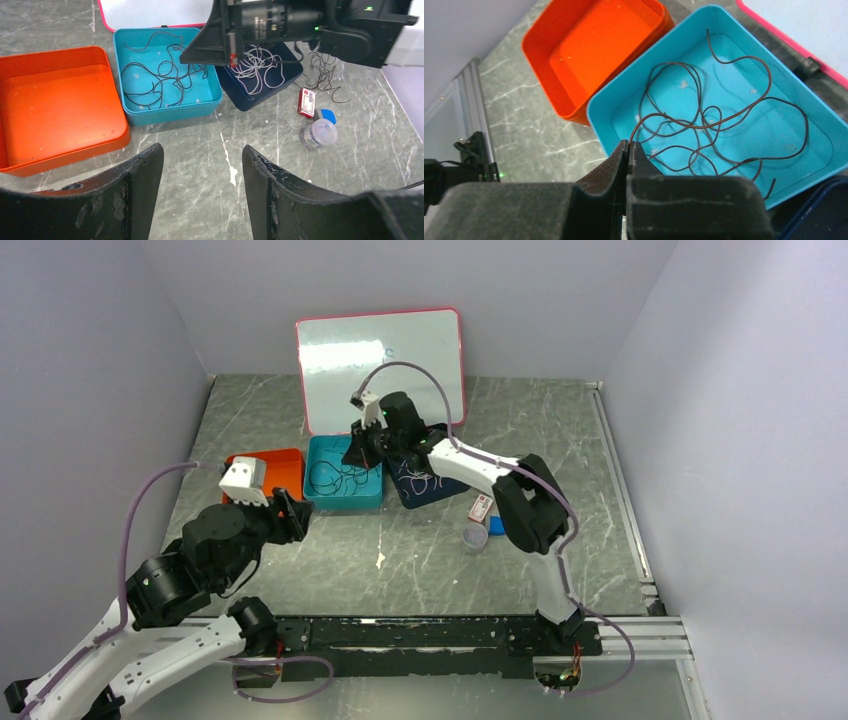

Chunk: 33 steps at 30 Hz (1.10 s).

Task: Untangle the cables

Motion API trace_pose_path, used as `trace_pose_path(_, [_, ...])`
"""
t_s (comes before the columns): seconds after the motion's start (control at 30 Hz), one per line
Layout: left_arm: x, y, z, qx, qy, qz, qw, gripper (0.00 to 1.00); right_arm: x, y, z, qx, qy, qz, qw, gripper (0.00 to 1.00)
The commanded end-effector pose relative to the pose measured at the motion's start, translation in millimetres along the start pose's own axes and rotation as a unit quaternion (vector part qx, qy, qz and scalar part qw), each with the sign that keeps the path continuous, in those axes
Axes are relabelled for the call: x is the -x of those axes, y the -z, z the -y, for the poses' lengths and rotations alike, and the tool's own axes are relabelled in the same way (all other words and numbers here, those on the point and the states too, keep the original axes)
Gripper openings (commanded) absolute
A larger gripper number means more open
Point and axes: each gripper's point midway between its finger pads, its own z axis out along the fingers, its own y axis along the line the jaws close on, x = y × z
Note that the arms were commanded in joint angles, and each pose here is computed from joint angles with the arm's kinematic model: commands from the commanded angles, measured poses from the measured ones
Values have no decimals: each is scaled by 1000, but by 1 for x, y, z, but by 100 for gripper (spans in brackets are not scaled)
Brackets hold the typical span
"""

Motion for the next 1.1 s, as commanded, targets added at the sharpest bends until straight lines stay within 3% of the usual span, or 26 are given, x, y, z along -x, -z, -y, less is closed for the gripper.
trace_pose_path(0.0, [4, -2, 2, -2, -6, 4, 1000, 64, -11, -22, 13, -16, -12, -17, 1000, 0])
trace_pose_path(0.3, [4, -3, 5, -7, -4, 2, 1000, 63, -39, -61, 28, -40, -19, -67, 997, 0])
trace_pose_path(0.37, [4, -3, 5, -7, -5, 2, 1000, 63, -47, -65, 29, -51, -15, -80, 995, 5])
trace_pose_path(0.6, [2, -5, 8, -10, -11, -7, 1000, 64, -29, -57, 20, -65, 7, -66, 996, 36])
trace_pose_path(1.07, [2, -8, 12, -18, -9, -4, 1000, 64, 17, 5, 35, -192, 73, -62, 977, 55])
